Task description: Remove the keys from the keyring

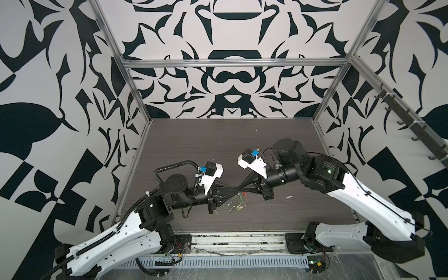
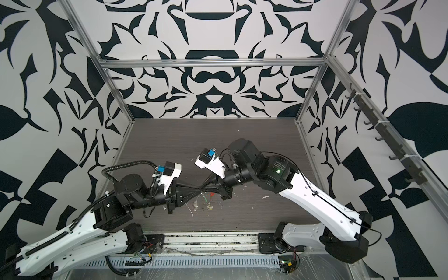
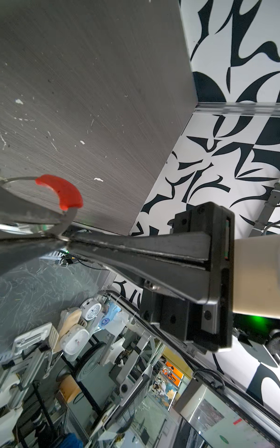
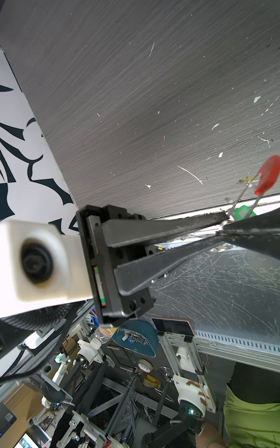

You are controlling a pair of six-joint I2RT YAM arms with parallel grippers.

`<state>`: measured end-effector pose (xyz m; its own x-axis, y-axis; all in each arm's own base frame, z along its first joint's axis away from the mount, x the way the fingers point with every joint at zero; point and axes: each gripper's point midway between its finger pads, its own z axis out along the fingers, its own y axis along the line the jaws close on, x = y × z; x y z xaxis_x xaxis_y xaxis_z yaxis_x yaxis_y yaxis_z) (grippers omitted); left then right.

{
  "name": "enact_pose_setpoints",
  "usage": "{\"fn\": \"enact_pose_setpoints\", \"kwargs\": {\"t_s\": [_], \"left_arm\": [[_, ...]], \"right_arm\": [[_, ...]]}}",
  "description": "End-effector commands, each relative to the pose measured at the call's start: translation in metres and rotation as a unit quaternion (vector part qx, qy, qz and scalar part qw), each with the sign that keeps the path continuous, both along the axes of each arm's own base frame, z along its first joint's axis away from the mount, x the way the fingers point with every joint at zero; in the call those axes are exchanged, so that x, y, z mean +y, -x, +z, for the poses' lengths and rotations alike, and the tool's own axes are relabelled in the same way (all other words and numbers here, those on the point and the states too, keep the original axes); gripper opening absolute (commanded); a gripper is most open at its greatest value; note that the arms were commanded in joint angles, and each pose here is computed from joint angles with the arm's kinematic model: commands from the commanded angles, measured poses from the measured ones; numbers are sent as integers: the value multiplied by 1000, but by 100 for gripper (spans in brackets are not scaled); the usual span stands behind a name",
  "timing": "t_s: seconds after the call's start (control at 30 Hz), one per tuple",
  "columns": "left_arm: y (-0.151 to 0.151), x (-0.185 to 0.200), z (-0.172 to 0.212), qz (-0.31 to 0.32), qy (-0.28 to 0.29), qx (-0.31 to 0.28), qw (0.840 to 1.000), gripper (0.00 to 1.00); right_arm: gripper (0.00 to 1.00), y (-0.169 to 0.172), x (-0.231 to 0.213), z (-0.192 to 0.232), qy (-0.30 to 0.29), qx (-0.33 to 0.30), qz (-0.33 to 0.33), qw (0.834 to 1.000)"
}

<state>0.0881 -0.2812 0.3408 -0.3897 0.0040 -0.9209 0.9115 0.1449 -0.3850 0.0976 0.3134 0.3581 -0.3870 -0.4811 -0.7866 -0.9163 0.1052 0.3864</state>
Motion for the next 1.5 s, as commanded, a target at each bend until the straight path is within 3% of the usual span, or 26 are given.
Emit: {"fn": "enact_pose_setpoints", "kwargs": {"t_s": [0.0, 0.13, 0.3, 0.43, 0.53, 0.67, 0.9, 1.2, 1.33, 1.47], "left_arm": [[1, 1, 18, -3, 19, -10, 1000, 6], [0, -1, 20, 0, 29, -6, 1000, 0], [-12, 5, 29, 38, 79, -14, 996, 0], [-18, 23, 46, 80, 148, -36, 985, 0], [-23, 36, 57, 109, 194, -44, 974, 0], [-27, 43, 65, 124, 226, -49, 965, 0], [-29, 39, 71, 123, 245, -50, 960, 0], [-31, 38, 70, 125, 247, -49, 960, 0], [-33, 39, 69, 130, 247, -47, 959, 0], [-33, 41, 70, 132, 250, -48, 958, 0]], "right_arm": [[0, 8, 1, 26, -38, -18, 22, 999], [0, 3, 3, 33, -55, -24, 2, 998], [34, -9, 1, 55, -131, -36, -56, 989], [42, -15, -12, 79, -226, -49, -106, 967], [43, -18, -23, 88, -290, -49, -133, 946], [43, -23, -22, 88, -326, -35, -146, 933], [41, -31, 6, 81, -324, 0, -122, 938], [36, -29, 15, 87, -349, 12, -100, 932], [26, -30, 17, 86, -348, 16, -100, 932], [25, -30, 18, 83, -345, 18, -97, 933]]}}
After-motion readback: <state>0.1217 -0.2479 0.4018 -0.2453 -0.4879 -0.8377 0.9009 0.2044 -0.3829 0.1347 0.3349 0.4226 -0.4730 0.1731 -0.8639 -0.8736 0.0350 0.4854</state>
